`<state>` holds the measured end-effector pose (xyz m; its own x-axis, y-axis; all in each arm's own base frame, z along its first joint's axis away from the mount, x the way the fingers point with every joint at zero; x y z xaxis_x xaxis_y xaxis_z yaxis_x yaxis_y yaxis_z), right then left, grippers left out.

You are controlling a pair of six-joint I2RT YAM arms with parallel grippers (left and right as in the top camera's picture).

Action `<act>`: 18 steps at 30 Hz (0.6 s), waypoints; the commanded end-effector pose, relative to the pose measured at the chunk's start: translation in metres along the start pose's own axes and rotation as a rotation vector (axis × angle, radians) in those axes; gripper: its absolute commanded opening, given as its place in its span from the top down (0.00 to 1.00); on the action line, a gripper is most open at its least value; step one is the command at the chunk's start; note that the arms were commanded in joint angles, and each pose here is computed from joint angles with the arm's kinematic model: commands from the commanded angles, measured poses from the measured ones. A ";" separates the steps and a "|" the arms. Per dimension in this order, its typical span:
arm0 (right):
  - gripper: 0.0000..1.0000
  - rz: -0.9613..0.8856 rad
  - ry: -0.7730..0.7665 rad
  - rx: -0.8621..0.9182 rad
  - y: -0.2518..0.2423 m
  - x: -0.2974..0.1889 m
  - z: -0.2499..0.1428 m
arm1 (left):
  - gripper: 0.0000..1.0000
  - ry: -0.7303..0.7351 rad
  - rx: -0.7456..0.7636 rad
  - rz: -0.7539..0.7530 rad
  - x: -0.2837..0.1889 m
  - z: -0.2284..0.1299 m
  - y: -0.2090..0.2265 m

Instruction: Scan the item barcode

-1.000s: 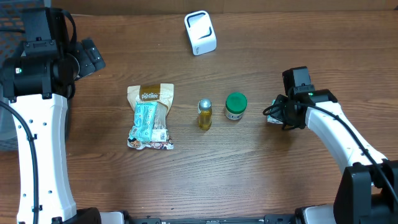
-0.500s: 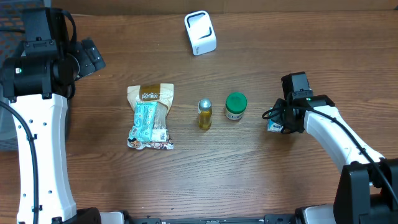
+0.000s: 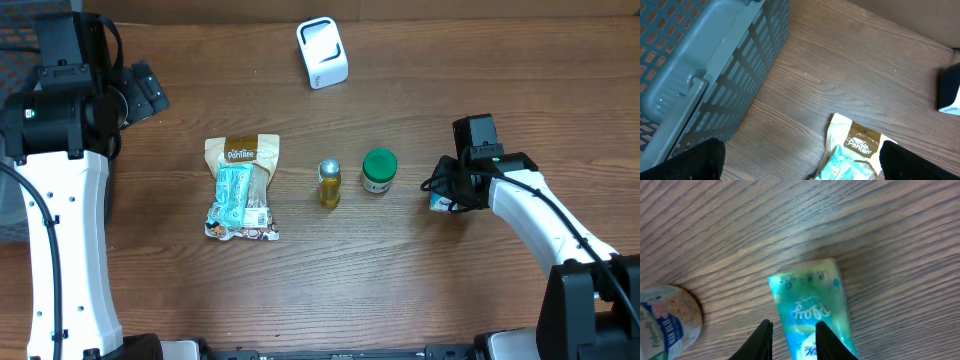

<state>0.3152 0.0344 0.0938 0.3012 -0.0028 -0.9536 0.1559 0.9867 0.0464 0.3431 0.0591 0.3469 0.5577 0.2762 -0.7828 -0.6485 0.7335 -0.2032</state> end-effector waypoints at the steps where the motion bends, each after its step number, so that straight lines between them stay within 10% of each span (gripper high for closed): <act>1: 0.75 -0.027 -0.033 -0.013 -0.004 -0.006 0.003 | 0.00 -0.012 -0.004 0.013 0.000 0.002 0.002; 18: 0.74 -0.024 -0.005 -0.014 -0.004 -0.006 -0.002 | 0.00 -0.012 -0.004 0.013 0.000 0.002 0.002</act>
<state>0.3111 0.0317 0.0926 0.2811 -0.0237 -0.9594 0.1549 0.9877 0.0210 0.3431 0.0591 0.3470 0.5580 0.2762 -0.7825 -0.6485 0.7336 -0.2034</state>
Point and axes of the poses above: each gripper's point midway between its finger pads, its own x axis out along the fingers, its own y axis along the line the jaws close on, z = x × y, the point moved 5 cm from there along -x, back along the fingers, and after that the axes turned 15 degrees about -x, right-handed, at the moved point
